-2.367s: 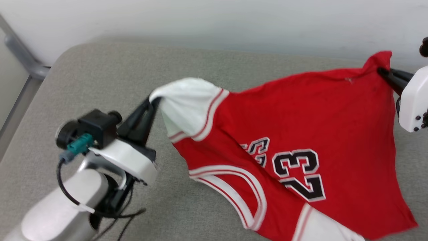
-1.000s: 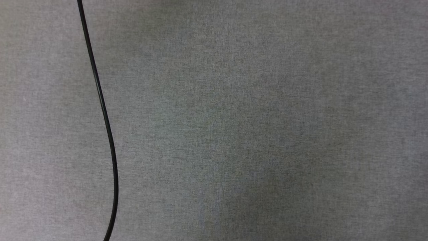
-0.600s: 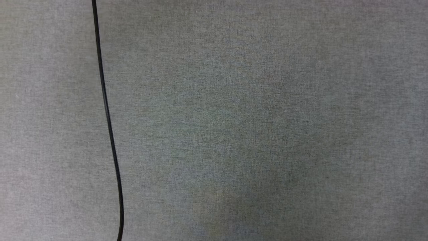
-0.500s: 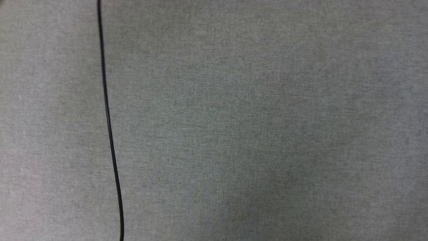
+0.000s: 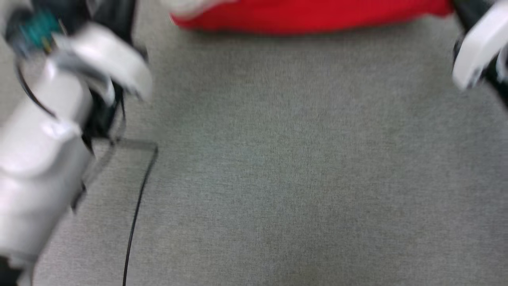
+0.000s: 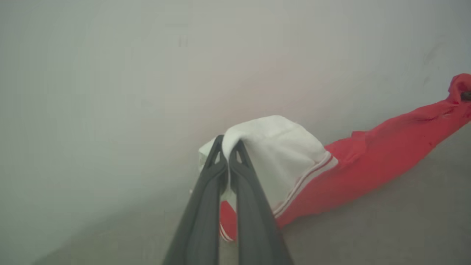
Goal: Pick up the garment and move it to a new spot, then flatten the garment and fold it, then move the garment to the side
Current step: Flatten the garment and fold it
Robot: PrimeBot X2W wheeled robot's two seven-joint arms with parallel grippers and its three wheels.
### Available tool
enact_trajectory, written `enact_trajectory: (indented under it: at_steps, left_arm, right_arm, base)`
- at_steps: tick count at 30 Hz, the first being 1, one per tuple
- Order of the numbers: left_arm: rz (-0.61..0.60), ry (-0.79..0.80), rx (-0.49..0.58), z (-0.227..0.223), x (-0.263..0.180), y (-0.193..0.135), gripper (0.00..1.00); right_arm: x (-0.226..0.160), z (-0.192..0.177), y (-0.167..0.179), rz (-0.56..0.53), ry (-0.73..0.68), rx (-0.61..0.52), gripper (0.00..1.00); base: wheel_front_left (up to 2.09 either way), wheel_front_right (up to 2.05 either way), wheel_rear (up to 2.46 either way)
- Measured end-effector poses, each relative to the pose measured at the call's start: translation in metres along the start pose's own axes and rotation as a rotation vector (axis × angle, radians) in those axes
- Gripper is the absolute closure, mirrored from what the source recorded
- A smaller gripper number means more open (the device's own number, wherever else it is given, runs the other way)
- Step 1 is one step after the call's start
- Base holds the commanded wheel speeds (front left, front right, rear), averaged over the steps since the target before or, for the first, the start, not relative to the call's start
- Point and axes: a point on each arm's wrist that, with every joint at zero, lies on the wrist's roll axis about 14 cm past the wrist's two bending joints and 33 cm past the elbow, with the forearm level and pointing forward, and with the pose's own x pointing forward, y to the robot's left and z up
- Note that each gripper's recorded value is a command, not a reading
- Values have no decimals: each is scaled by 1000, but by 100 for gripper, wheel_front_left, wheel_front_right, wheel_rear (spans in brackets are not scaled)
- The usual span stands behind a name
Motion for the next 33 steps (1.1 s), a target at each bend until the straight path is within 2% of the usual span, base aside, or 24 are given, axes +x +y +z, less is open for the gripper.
enact_trajectory:
  at_steps: [3,9,21,28,33]
  left_arm:
    - [1,62,-64,-18,-37,-16,100]
    - [53,166,-117,-37,-110,-31,100]
    - [112,387,-249,-76,-250,-76,100]
    - [141,489,-310,-92,-306,-95,100]
    - [172,544,-391,-100,-331,-110,100]
  right_arm:
    - [-26,-25,11,16,53,17,100]
    - [-80,-63,35,52,136,49,100]
    - [-188,-108,67,55,206,151,100]
    - [-245,-139,78,19,267,219,100]
    - [-274,-160,88,2,319,252,100]
  base:
    - [0,0,0]
    - [0,0,0]
    - [0,0,0]
    - [0,0,0]
    - [0,0,0]
